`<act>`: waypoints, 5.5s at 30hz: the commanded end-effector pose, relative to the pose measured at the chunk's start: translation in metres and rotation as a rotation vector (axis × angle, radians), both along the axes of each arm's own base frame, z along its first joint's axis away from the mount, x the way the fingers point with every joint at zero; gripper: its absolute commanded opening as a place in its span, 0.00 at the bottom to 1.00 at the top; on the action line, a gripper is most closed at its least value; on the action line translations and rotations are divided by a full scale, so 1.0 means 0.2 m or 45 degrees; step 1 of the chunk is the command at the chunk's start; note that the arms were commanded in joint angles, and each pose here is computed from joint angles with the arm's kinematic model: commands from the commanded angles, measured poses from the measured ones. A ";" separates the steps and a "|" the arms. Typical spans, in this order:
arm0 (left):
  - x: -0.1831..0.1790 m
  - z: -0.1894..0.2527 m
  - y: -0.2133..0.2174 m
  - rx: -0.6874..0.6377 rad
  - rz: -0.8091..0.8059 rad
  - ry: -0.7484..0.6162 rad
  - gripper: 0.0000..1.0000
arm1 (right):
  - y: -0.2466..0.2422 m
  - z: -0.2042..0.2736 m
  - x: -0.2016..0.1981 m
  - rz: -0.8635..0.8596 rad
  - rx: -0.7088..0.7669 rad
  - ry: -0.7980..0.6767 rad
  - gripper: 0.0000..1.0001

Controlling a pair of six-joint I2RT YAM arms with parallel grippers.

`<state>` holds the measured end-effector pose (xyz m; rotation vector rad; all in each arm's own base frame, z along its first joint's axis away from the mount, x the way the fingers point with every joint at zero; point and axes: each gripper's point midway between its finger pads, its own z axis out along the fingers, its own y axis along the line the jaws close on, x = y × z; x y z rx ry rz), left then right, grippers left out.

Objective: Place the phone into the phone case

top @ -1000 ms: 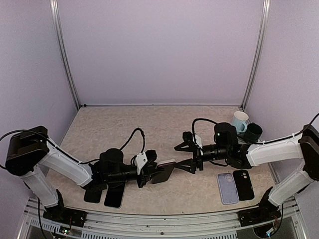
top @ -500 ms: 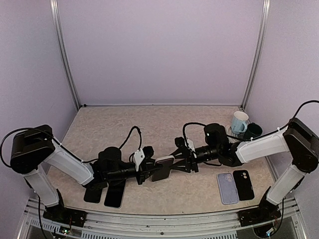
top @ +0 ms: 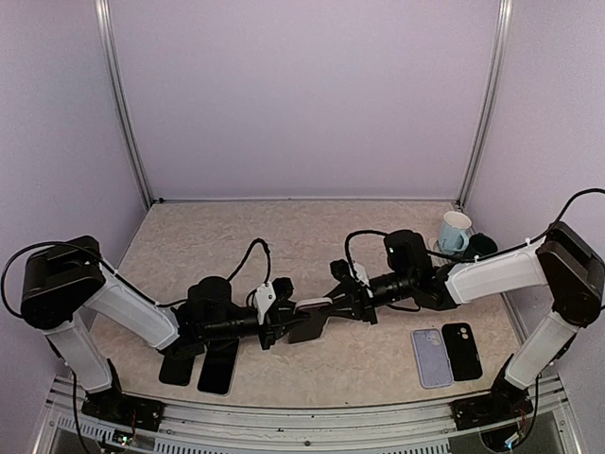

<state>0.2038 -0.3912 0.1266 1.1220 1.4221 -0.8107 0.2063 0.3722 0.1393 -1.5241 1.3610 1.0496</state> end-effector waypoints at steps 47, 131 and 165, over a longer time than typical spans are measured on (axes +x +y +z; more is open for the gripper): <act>-0.06 0.13 -0.02 0.046 -0.049 -0.077 0.34 | -0.03 0.08 -0.07 0.128 -0.049 -0.115 0.00; -0.27 0.59 -0.14 -0.015 0.044 -0.285 0.37 | -0.19 0.91 -0.37 0.295 0.449 -0.382 0.00; -0.32 0.90 -0.26 -0.184 -0.021 -0.324 0.00 | -0.14 0.76 -0.32 0.247 0.320 -0.356 0.00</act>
